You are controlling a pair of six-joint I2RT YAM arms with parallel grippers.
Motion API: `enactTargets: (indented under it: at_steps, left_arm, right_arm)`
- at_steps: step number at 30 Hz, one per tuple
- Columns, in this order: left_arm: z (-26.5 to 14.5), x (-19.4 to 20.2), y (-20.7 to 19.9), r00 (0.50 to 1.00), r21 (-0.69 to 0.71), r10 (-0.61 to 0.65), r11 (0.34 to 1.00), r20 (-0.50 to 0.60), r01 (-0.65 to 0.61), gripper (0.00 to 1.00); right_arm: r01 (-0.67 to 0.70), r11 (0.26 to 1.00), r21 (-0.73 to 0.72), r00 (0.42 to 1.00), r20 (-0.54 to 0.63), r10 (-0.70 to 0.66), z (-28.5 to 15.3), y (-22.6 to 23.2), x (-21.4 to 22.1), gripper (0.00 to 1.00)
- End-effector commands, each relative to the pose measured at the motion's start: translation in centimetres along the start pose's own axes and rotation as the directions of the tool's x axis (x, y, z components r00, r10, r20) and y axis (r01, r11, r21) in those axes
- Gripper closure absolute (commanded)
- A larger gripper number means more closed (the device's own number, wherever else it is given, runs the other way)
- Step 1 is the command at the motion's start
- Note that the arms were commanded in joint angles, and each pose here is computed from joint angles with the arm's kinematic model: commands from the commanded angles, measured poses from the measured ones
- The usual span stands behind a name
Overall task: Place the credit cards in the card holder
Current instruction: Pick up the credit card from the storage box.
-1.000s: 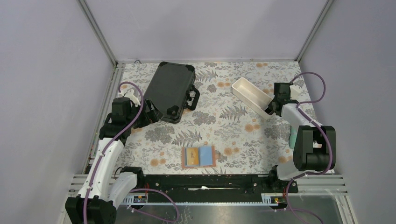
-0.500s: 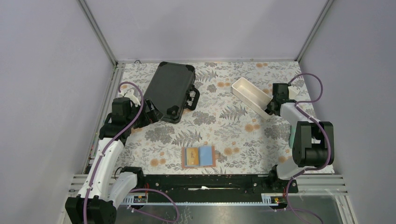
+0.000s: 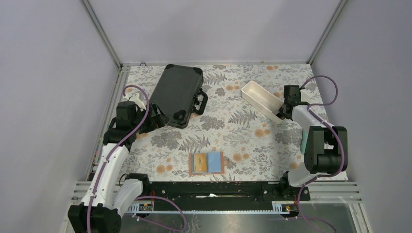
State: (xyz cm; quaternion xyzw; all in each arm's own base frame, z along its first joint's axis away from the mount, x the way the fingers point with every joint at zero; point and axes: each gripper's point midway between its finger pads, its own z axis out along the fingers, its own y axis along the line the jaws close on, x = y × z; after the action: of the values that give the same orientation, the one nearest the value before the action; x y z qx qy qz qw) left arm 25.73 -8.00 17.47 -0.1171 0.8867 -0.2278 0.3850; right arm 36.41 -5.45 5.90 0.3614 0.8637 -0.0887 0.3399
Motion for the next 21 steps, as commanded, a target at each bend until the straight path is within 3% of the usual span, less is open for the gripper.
enactTargets:
  at_steps: [1,8,11,14,18,21]
  left_arm:
    - [0.1,-0.9,-0.5,0.999,0.028,0.004,1.0,0.032,-0.004,0.02]
    - [0.1,-0.4,-0.9,1.0,0.062,0.016,0.998,0.02,-0.017,0.02]
    - [0.1,0.1,-1.5,1.0,0.087,0.03,0.996,0.009,-0.031,0.02]
    - [-0.3,0.5,-3.1,0.999,0.141,0.044,0.989,0.026,-0.047,0.02]
    - [-1.1,1.6,-7.0,0.996,0.264,0.071,0.961,0.048,-0.081,0.02]
    - [-2.0,2.4,-10.0,0.996,0.374,0.06,0.924,0.062,-0.079,0.02]
  right_arm:
    - [-0.057,0.998,0.016,0.991,0.121,0.054,-2.5,-0.4,-4.4,1.0]
    - [-0.042,0.999,-0.03,0.973,0.226,0.048,-6.7,-0.6,-8.0,1.0]
    - [-0.036,0.99,-0.134,0.959,0.273,0.072,-9.1,-0.1,-8.6,1.0]
    - [-0.006,0.963,-0.269,0.967,0.245,0.074,-11.2,1.1,-7.5,1.0]
    - [0.028,0.866,-0.5,0.989,0.137,0.047,-13.5,4.4,-3.8,1.0]
    - [0.068,0.724,-0.686,0.996,0.084,-0.014,-17.0,8.1,-0.1,1.0]
